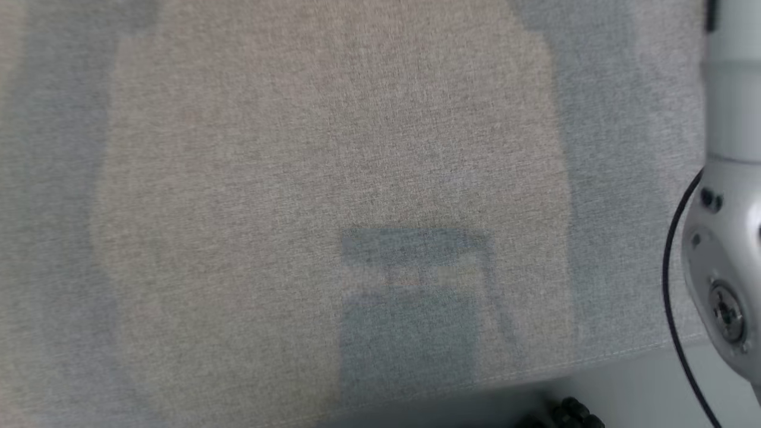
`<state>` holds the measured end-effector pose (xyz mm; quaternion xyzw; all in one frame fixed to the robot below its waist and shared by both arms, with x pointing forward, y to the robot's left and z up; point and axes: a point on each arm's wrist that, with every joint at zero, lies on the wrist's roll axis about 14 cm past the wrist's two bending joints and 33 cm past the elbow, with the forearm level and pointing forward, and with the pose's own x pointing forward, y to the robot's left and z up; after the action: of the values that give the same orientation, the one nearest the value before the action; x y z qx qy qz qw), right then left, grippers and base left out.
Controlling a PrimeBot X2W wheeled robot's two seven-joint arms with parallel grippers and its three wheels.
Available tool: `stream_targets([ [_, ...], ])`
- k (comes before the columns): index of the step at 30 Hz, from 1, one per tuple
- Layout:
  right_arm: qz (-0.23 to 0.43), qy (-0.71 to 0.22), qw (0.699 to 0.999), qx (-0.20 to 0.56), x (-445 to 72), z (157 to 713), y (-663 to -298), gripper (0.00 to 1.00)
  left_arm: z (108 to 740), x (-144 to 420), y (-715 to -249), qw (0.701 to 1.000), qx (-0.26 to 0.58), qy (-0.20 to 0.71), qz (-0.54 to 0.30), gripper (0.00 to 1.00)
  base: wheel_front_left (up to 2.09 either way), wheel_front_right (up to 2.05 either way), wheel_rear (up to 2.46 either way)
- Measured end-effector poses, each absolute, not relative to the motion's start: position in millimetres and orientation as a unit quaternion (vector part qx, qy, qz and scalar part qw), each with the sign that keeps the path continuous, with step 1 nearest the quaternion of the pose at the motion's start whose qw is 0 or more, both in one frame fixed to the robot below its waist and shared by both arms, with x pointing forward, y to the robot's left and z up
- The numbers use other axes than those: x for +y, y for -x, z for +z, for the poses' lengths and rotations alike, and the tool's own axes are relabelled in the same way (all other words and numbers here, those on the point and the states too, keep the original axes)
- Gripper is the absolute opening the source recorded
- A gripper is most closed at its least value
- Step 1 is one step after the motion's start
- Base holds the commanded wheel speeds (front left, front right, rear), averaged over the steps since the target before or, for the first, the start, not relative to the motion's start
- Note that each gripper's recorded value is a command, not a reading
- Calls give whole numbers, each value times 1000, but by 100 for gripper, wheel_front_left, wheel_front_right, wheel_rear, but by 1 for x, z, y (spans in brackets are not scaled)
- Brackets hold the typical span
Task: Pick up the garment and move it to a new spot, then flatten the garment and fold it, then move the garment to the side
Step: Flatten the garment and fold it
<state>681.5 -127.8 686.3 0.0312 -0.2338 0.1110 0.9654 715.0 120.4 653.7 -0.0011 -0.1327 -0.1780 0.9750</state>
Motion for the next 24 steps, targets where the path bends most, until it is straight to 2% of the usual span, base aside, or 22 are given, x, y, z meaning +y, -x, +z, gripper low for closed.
stream_targets([
  [5,145,-30,982,-117,-107,551,-680,0,520,129,-717,983,-39,19,-179,0,0,0,0],
  [11,143,-36,989,5,-124,430,-622,0,406,113,-662,973,73,45,-216,0,0,0,0],
  [17,122,-61,990,38,-145,407,-562,0,386,107,-606,964,104,102,-221,0,0,0,0],
  [24,111,-68,990,50,-154,418,-506,0,388,95,-528,956,130,144,-219,0,0,0,0],
])
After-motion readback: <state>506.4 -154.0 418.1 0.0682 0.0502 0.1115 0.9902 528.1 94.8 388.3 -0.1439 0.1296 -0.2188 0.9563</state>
